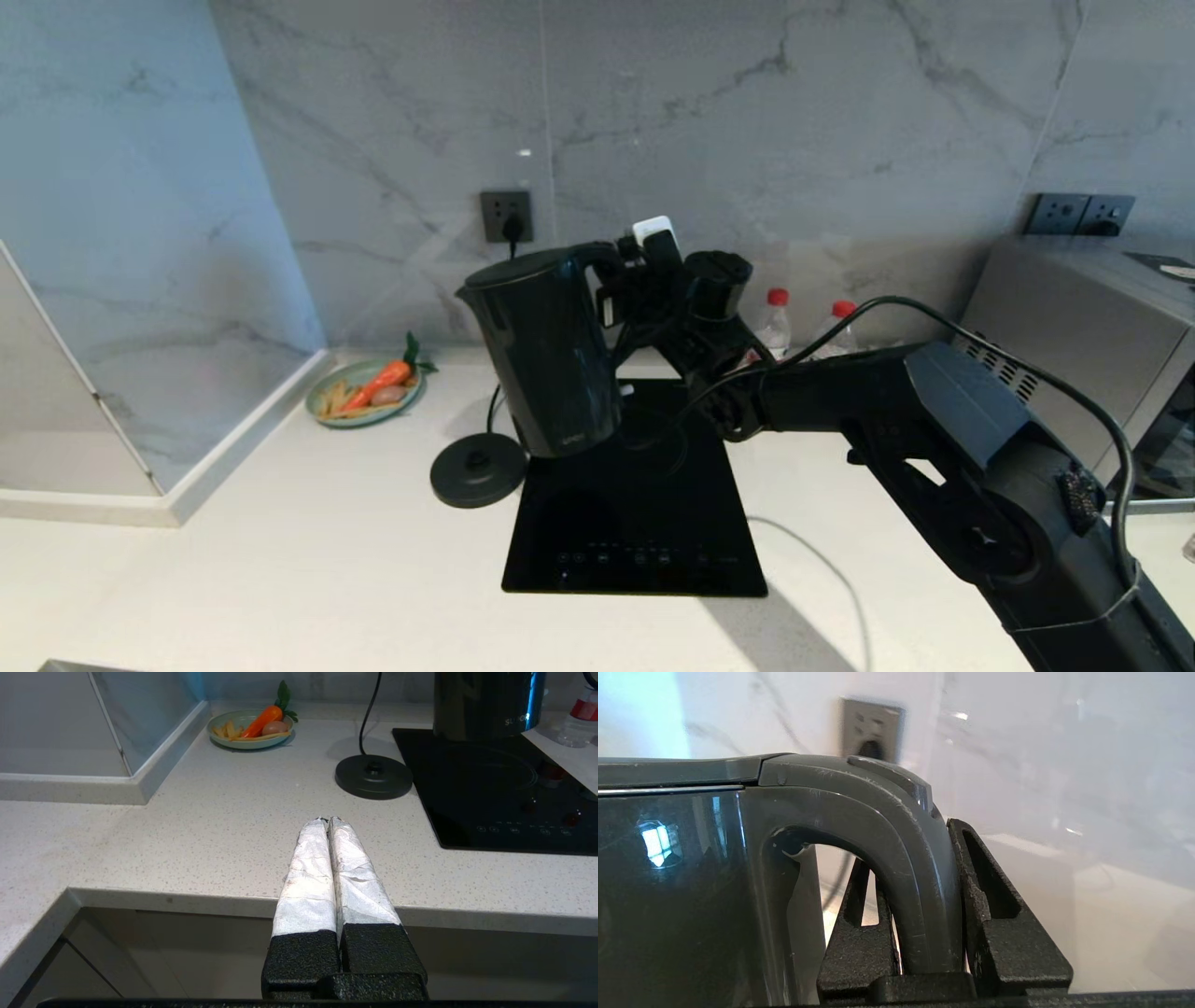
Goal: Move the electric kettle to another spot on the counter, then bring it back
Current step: Place it on the power base
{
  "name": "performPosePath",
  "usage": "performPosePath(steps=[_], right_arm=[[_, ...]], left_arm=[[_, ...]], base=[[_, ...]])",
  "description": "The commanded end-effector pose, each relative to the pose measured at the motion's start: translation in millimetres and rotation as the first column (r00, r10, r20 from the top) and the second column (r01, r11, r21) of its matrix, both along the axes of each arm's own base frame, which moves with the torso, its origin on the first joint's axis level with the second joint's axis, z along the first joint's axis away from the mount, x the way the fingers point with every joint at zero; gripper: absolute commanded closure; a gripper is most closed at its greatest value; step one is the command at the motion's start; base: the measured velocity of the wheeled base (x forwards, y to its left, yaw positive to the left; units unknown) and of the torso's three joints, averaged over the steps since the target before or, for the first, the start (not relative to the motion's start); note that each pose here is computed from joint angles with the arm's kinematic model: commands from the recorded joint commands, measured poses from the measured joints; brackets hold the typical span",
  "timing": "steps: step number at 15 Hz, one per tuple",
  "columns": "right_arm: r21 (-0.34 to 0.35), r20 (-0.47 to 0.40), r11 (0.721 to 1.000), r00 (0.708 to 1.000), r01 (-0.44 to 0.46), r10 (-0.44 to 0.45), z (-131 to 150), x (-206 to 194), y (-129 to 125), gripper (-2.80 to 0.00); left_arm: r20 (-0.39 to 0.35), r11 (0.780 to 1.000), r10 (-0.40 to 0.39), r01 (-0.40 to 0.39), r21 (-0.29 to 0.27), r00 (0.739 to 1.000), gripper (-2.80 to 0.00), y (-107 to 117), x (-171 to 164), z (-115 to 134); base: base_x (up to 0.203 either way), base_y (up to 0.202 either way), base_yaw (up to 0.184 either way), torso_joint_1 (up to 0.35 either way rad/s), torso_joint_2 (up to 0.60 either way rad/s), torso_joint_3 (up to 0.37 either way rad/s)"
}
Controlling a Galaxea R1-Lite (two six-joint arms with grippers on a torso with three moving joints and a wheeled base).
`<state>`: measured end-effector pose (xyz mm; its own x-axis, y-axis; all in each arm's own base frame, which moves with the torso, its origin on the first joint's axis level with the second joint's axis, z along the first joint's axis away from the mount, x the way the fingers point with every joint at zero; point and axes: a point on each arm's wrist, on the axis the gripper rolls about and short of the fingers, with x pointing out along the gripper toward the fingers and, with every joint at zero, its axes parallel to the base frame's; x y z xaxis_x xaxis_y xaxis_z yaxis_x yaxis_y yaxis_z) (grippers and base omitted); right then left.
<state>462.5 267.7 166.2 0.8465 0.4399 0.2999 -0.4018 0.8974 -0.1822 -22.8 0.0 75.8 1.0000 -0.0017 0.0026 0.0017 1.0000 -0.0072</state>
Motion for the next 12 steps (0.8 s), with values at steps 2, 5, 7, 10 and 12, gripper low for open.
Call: performPosePath(steps=[2,5,7,10,12], right_arm=[[0.002,0.012,1.0,1.0,-0.008,0.008,6,-3,2,0.0],[0.003,0.018,1.0,0.999,-0.026,0.026,12,-9,8,0.0],[0.0,0.013,0.999,0.999,-0.041,0.041,14,-14,15,0.0],[0.001,0.015,0.999,0.999,-0.044,0.044,16,-17,18,0.0],[0.009,0.027,0.999,0.999,-0.041,0.041,23,-19,17,0.0]], left_arm=[[-0.003,1.0,0.0,0.0,-0.001,1.0,0.0,0,0,-1],[-0.001,1.0,0.0,0.0,-0.001,1.0,0.0,0,0,-1],[-0.001,1.0,0.0,0.0,-0.001,1.0,0.0,0,0,-1],[-0.001,1.0,0.0,0.0,0.003,1.0,0.0,0,0,-1],[-0.001,1.0,0.0,0.0,0.003,1.0,0.0,0,0,-1]], base=[[0.0,0.0,0.0,0.0,0.0,0.0],[0.0,0.0,0.0,0.0,0.0,0.0],[0.0,0.0,0.0,0.0,0.0,0.0],[0.0,0.0,0.0,0.0,0.0,0.0],[0.0,0.0,0.0,0.0,0.0,0.0]])
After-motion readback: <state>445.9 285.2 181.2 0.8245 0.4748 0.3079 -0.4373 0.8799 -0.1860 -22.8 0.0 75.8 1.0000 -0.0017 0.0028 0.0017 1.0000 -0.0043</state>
